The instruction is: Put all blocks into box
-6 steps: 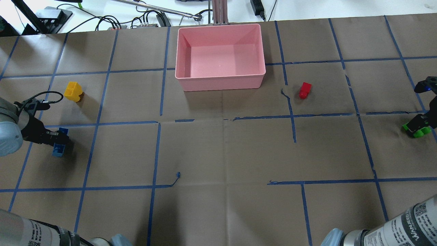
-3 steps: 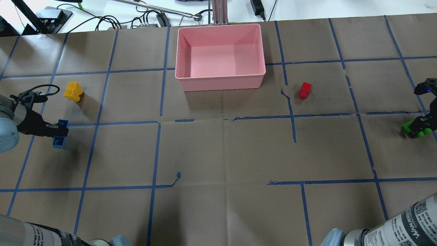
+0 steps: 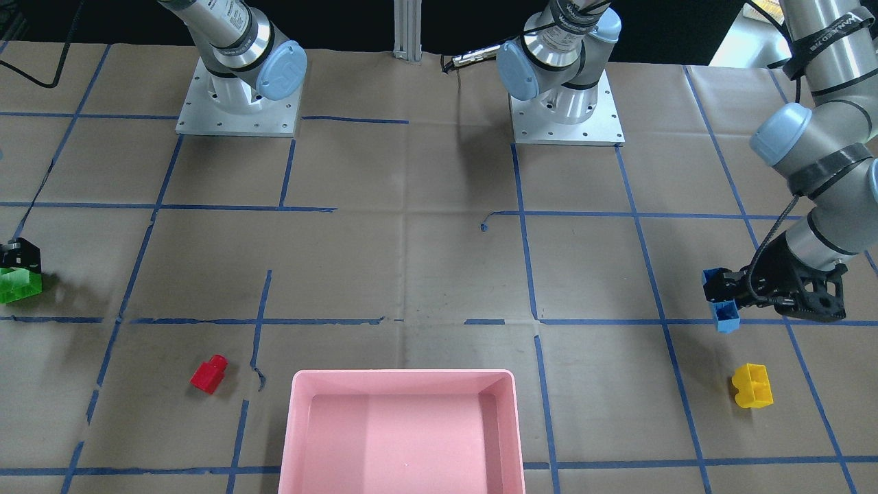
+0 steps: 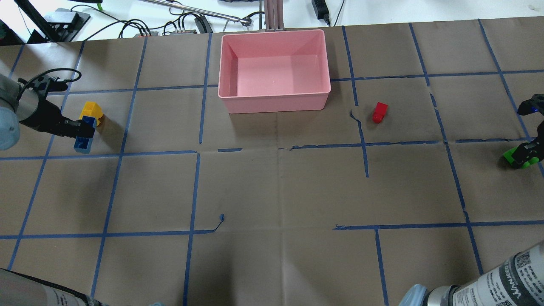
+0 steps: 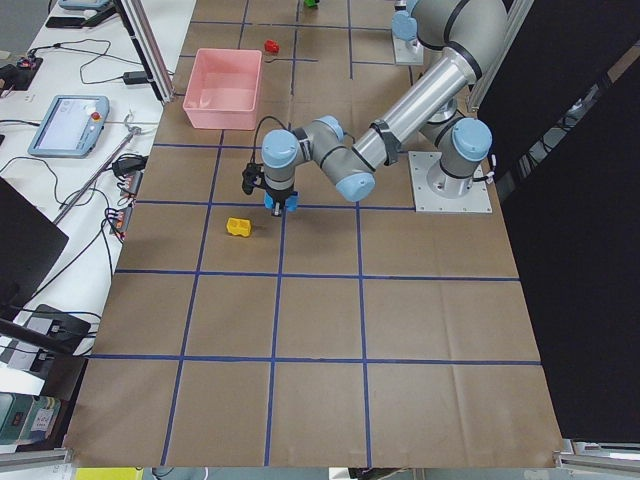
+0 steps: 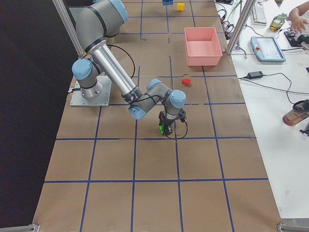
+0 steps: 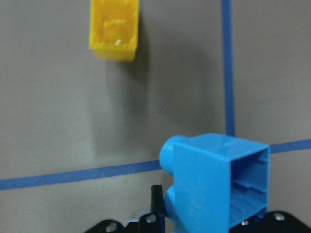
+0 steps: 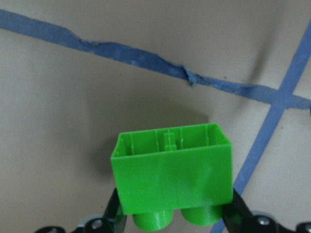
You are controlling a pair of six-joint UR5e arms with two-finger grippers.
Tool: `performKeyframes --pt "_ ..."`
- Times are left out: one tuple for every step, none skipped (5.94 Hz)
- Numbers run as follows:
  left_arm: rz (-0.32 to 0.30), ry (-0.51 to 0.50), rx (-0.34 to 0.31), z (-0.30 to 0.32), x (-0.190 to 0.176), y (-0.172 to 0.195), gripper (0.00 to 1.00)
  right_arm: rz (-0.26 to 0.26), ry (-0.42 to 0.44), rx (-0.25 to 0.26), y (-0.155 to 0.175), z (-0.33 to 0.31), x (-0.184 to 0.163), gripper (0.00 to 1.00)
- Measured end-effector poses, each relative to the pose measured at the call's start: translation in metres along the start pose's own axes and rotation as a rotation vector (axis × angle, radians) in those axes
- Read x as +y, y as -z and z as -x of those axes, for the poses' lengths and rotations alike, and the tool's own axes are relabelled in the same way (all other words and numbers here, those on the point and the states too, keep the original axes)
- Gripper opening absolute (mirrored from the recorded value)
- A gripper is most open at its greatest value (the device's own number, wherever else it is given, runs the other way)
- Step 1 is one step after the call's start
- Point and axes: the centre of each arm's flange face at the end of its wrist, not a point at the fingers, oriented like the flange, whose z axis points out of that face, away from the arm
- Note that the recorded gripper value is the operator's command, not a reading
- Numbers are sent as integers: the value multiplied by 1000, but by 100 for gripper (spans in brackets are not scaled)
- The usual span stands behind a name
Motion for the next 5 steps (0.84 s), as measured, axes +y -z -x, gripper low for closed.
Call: performKeyframes --pt "6 26 2 -55 -40 17 0 -35 0 40 29 2 -9 26" --pt "-11 75 -2 -118 -77 25 0 -74 11 79 64 10 -27 26" --pt "-47 134 0 -183 -115 31 0 -107 15 91 100 22 -48 26" --pt "-88 191 11 -243 -149 34 0 -128 0 78 144 40 -72 26" --pt "-139 240 36 -297 -176 27 0 -136 -29 57 187 69 -98 26"
